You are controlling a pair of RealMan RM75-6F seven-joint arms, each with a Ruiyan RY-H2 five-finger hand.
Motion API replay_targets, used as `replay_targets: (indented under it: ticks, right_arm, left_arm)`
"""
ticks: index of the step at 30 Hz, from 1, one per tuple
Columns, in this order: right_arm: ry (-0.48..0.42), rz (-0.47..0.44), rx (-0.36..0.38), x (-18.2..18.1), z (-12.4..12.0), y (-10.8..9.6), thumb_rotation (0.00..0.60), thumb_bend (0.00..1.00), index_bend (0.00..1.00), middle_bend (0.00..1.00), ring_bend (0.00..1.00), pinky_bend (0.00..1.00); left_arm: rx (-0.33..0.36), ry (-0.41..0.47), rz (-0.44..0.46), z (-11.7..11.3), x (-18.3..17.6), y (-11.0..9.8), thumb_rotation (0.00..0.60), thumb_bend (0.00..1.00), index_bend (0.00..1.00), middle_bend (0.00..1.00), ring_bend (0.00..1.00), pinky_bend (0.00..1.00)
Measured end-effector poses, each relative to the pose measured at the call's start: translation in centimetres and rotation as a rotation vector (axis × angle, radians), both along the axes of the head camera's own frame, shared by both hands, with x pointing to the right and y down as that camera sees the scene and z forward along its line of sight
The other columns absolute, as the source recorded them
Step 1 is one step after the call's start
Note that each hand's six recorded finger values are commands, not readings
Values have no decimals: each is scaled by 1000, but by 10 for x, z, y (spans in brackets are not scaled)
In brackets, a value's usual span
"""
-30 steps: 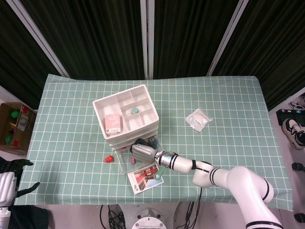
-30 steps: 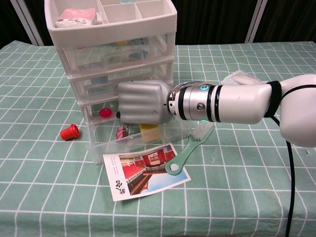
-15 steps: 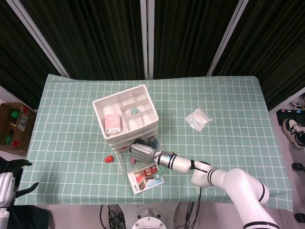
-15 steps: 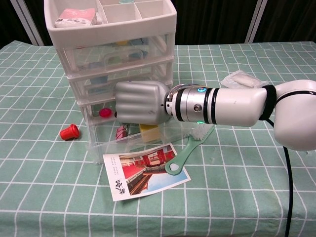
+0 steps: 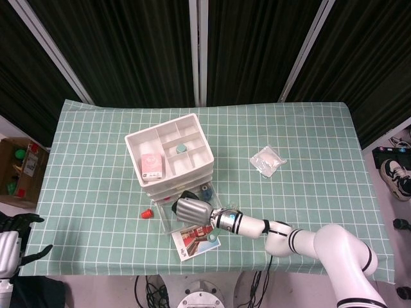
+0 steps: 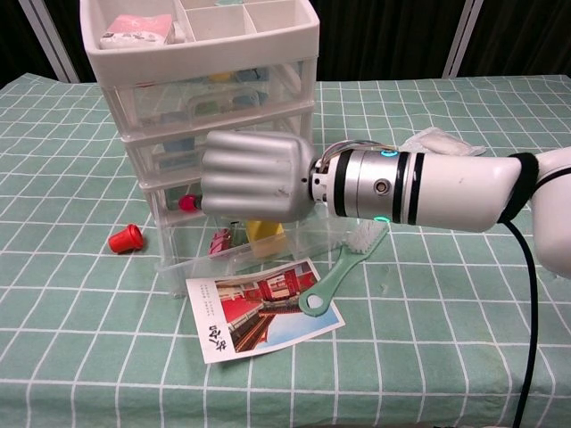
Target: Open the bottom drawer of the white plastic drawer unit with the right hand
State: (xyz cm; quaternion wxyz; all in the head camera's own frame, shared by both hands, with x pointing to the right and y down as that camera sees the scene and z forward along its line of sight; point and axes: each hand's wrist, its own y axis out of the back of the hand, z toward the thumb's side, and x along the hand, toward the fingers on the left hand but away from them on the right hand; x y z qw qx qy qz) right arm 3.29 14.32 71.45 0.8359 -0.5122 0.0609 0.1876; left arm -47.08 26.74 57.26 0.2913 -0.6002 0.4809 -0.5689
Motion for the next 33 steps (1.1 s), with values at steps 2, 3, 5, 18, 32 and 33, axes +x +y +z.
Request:
replay_targets:
  ticks: [2,3,5,18,32,33]
  right_arm:
    - [-25,13,-13,3,-8,0,600,476,631,912,980,1000]
    - [-37,19,-20,4,-11,0,600,476,631,912,980,1000]
    - [-66,36,-32,9,-21,-1,600,476,631,912,980,1000]
    - [-197,273,-102,98,-72,-14,600,475,624,912,979,1000]
    - [-20,489,-170,182,-16,-15,600,475,518,912,976,1000]
    - [-12,490,-175,182,-12,-14,600,475,490,912,974,1000]
  left_arm:
    - [2,-1,4,-1,1,-1,600,45,349,286,219,210]
    - [4,-2,5,-1,2,-1,600,45,349,286,219,210]
    - [4,-4,8,-2,2,-2,600,45,349,286,219,210]
    - [5,-11,53,-1,14,-15,600,45,349,286,219,210]
    - [11,-2,63,-1,25,-14,600,44,349,286,219,210]
    - [11,-2,62,-1,25,-14,600,44,349,286,219,210]
